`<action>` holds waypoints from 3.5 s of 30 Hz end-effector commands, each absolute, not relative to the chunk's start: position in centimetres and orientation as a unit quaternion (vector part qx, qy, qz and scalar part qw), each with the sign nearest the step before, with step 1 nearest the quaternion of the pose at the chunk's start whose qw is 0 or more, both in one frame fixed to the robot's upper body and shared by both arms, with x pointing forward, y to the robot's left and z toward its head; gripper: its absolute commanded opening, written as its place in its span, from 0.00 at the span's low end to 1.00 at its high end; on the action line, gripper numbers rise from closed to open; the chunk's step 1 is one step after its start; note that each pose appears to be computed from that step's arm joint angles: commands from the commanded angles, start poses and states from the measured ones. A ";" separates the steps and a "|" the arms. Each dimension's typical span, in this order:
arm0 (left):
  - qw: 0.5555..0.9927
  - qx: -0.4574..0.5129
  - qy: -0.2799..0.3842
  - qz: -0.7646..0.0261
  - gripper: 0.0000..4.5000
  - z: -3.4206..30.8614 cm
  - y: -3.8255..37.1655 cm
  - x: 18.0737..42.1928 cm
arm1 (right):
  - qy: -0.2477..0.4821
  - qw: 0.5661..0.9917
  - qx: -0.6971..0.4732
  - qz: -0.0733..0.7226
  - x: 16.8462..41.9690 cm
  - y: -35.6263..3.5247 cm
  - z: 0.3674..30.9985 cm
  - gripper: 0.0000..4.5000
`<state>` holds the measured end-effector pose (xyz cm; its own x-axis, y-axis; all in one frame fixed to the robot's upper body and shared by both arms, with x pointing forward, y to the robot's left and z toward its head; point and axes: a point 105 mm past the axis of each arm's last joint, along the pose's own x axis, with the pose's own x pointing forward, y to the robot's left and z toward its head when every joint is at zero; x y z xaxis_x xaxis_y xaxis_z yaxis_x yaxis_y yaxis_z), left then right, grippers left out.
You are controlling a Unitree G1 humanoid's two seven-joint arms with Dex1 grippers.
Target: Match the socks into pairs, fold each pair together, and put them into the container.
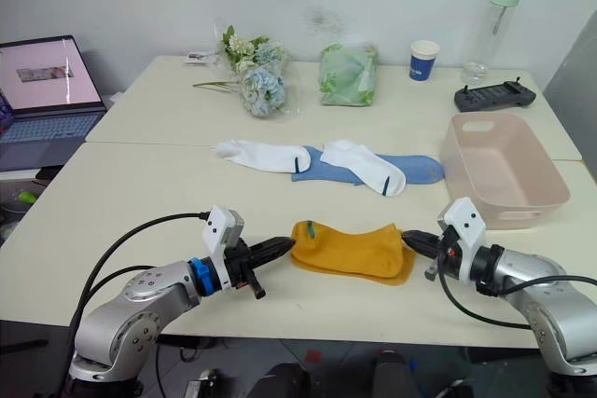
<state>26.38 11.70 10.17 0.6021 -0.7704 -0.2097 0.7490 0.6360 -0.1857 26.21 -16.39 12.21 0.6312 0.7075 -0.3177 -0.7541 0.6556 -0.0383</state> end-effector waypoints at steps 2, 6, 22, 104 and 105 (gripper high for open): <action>0.892 -0.040 0.124 -0.433 0.00 10.8 11.5 26.0 | 0.122 0.898 -0.089 0.412 26.0 -16.0 13.0 0.01; 0.890 -0.036 0.136 -0.434 0.00 10.1 11.5 25.8 | 0.124 0.898 -0.090 0.412 26.1 -16.2 12.8 0.01; 0.889 -0.026 0.138 -0.436 0.00 9.6 11.2 26.2 | 0.136 0.898 -0.097 0.406 25.7 -17.0 11.6 0.01; 0.826 0.201 0.111 -0.515 0.01 7.3 11.5 28.3 | 0.166 0.866 -0.166 0.441 23.5 -16.4 6.4 0.00; 0.827 0.200 0.112 -0.514 0.01 7.4 11.8 28.3 | 0.167 0.866 -0.170 0.440 23.4 -16.8 6.5 0.00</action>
<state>28.13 11.18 6.94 0.4270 -0.8132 -0.3955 0.9042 0.3818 0.1914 23.42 -15.72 6.50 0.5438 0.7266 -0.4199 -0.8288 0.5436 -0.1326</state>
